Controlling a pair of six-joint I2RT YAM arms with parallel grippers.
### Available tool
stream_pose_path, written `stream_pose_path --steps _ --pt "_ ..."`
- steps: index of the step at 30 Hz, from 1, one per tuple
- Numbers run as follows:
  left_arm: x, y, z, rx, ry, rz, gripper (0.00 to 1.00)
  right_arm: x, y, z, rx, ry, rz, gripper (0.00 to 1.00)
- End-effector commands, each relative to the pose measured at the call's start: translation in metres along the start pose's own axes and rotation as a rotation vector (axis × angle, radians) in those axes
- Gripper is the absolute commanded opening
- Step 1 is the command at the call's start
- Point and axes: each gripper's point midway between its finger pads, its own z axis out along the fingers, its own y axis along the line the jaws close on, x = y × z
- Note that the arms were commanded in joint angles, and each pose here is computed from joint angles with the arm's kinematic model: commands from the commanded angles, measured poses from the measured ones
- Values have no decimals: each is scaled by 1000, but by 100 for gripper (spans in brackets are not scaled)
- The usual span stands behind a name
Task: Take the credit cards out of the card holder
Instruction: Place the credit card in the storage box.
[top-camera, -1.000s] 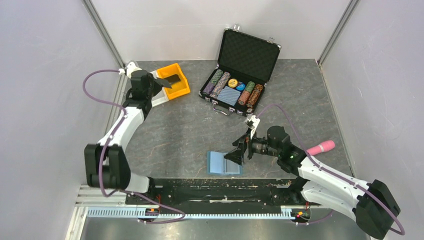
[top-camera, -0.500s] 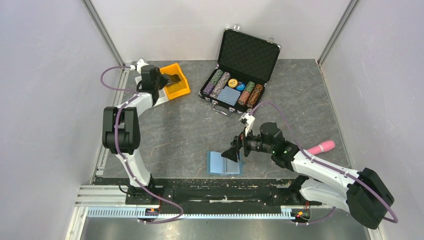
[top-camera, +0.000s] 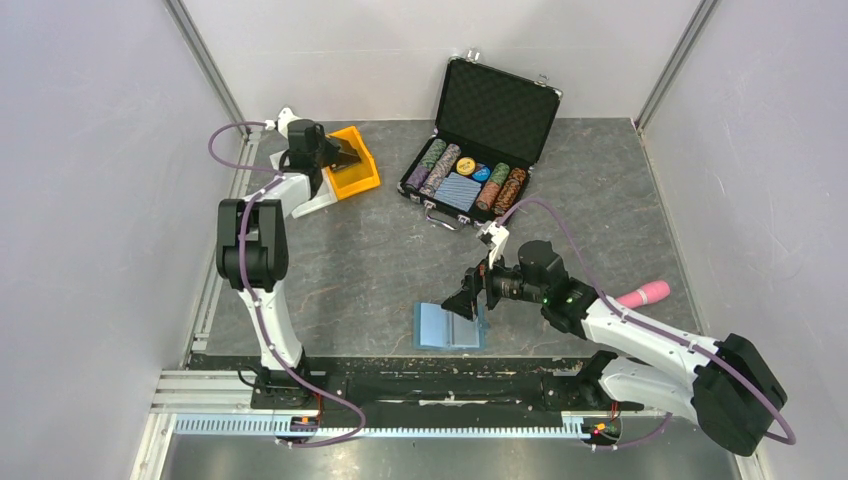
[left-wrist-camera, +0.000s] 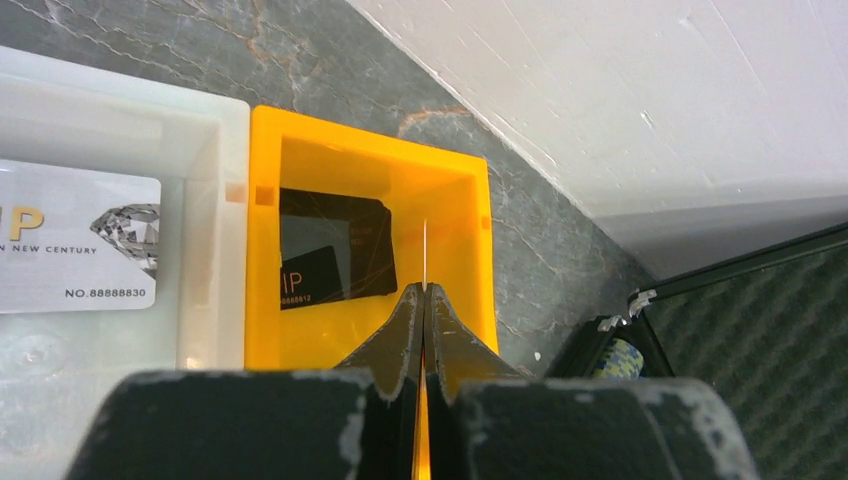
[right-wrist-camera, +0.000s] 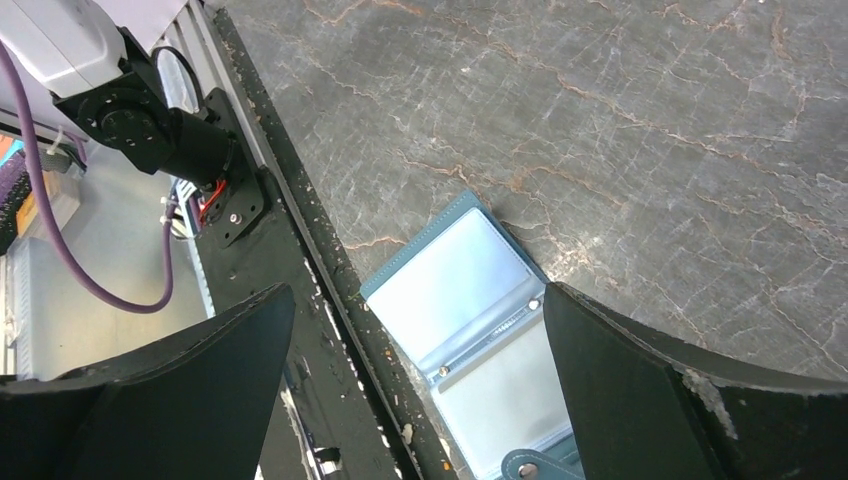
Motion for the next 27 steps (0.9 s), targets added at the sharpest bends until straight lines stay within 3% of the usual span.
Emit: stream_pose_path --steps 1,21,27 --pt "-18 3 9 -45 -63 40 2 -21 3 -2 20 -35 -59 98" --pt "-1 13 39 -68 -34 57 2 -29 0 -4 55 -41 -62 98" --pt "2 16 41 -77 -35 63 7 -26 -8 -4 96 -27 -54 98"
